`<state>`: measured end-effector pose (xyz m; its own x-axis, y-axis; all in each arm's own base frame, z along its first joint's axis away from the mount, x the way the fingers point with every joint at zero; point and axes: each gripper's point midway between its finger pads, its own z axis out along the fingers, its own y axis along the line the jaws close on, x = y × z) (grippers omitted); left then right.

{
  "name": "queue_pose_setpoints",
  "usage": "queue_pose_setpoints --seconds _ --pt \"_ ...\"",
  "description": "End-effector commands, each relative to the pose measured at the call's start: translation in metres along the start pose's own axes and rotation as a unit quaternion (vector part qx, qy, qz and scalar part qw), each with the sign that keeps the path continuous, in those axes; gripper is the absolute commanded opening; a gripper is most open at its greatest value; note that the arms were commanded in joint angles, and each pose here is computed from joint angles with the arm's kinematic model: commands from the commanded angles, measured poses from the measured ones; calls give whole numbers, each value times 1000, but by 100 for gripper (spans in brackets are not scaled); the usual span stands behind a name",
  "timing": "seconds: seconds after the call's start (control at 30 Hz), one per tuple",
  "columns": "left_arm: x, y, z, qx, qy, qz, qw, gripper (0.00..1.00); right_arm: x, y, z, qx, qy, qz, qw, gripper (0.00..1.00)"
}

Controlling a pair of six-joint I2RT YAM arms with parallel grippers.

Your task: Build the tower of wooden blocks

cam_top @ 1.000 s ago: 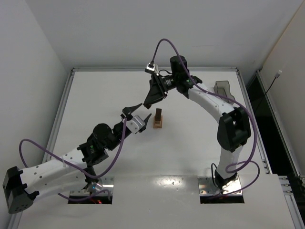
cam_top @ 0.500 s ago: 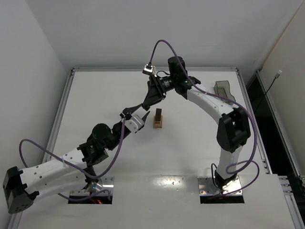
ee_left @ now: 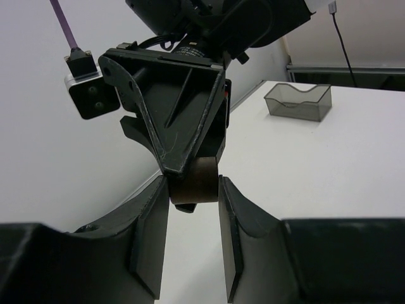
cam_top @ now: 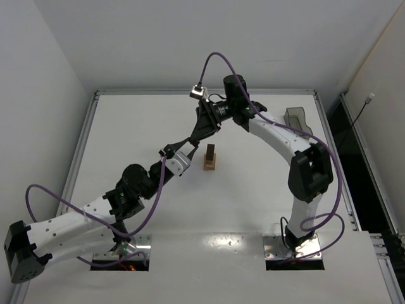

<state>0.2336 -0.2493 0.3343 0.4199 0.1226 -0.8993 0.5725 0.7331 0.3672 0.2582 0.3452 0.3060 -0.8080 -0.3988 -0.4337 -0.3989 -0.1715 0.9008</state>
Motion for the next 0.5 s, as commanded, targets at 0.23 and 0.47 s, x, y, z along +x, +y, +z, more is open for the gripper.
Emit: queue_pose_setpoints --seconds 0.23,0.47 --pt "-19 -1 3 2 -21 -24 999 0 5 34 -5 -22 19 -43 999 57" --pt "-14 -7 0 15 8 -68 998 0 -26 20 -32 27 -54 -67 996 81"
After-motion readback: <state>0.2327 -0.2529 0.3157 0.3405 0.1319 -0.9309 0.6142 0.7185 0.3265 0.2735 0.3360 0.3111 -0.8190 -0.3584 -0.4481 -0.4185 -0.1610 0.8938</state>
